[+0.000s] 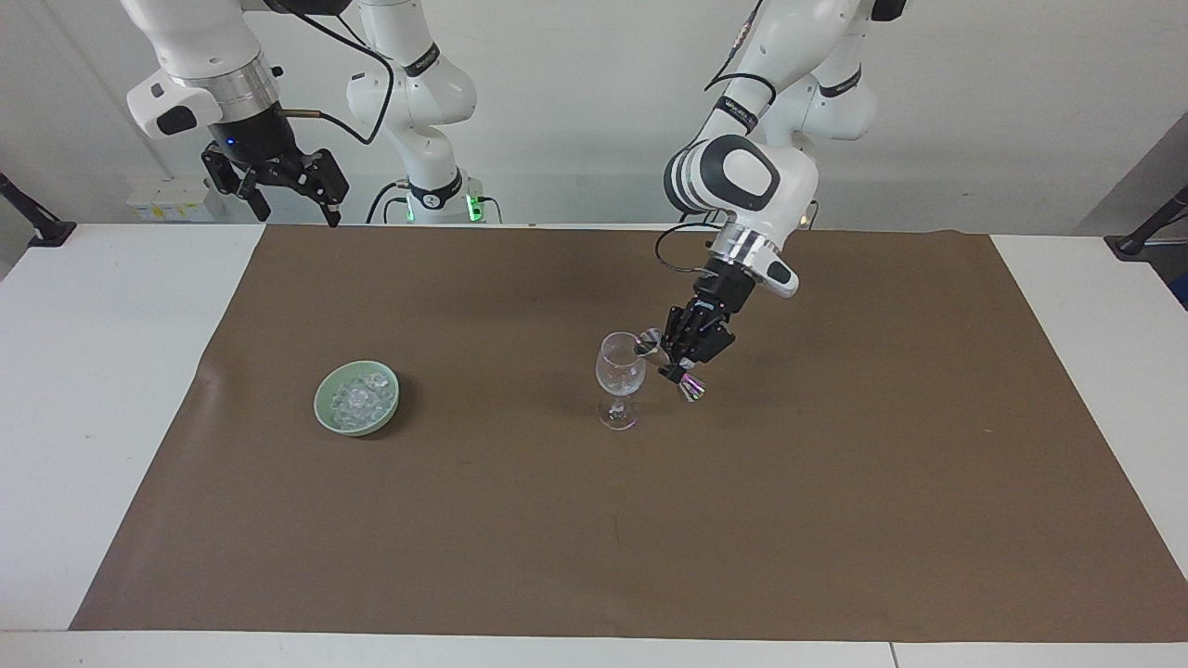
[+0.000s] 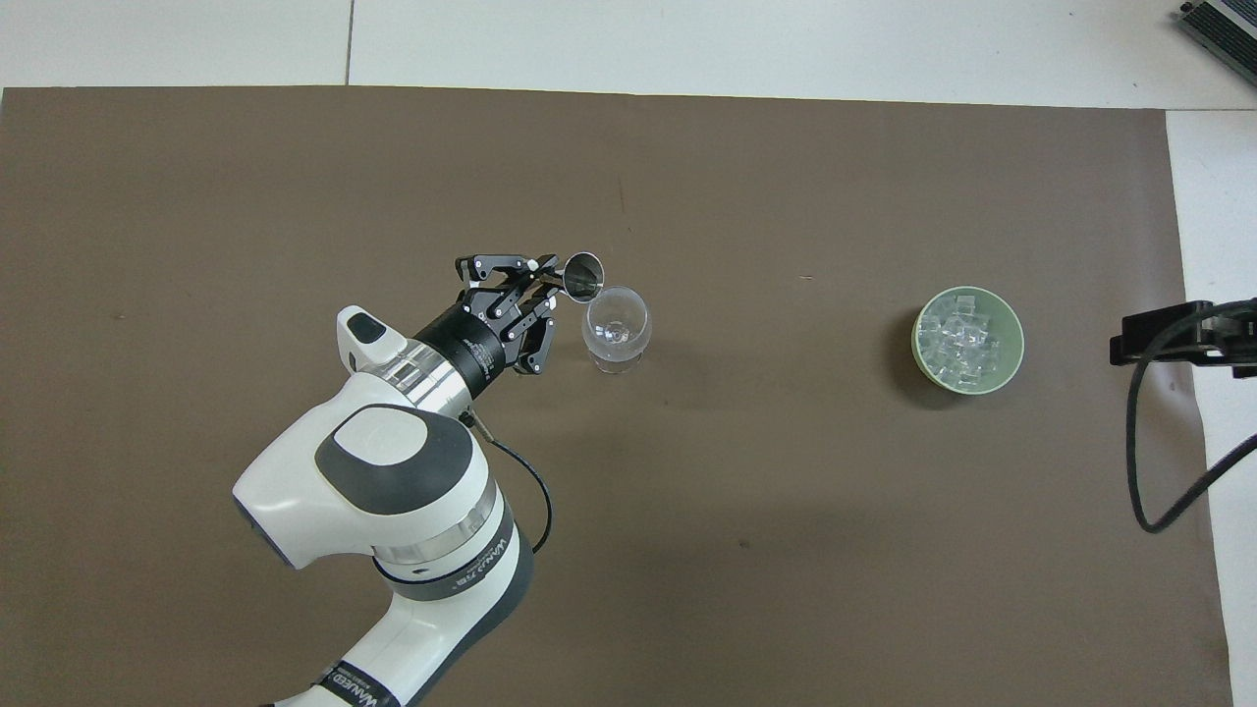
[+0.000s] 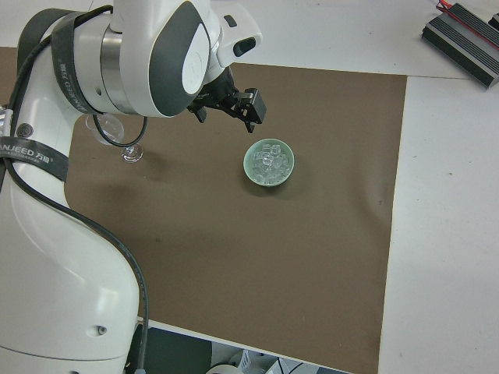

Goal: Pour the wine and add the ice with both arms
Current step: 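Bring the held jigger to the rim of the clear glass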

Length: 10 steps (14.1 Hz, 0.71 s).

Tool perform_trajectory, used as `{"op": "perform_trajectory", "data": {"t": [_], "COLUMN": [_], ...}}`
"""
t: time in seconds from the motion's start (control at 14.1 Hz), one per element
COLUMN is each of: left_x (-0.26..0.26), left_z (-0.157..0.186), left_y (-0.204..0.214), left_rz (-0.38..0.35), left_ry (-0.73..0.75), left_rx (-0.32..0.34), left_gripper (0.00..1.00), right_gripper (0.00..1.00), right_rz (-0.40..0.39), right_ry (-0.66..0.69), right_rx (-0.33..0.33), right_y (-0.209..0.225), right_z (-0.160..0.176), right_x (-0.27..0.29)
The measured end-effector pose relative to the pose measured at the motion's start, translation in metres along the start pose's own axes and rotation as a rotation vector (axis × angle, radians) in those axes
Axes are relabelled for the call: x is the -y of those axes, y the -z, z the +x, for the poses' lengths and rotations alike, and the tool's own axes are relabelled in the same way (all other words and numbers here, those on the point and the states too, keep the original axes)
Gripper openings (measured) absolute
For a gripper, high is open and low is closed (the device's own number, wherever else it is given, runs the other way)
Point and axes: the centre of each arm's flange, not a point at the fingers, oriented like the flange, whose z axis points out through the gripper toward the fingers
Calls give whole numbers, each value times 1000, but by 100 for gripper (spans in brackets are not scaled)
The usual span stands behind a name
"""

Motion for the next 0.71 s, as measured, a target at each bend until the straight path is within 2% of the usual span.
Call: {"op": "perform_trajectory", "data": {"t": [0.71], "left_x": [0], "left_z": [-6], "left_y": [-2], "left_rz": [10], "left_ry": [-108], "left_rx": [-11], "left_gripper": [21], "right_gripper": [100], "right_rz": [0], "right_ry": [0], "right_rx": [0], "right_y": [0], "right_z": [0], "right_x": [0]}}
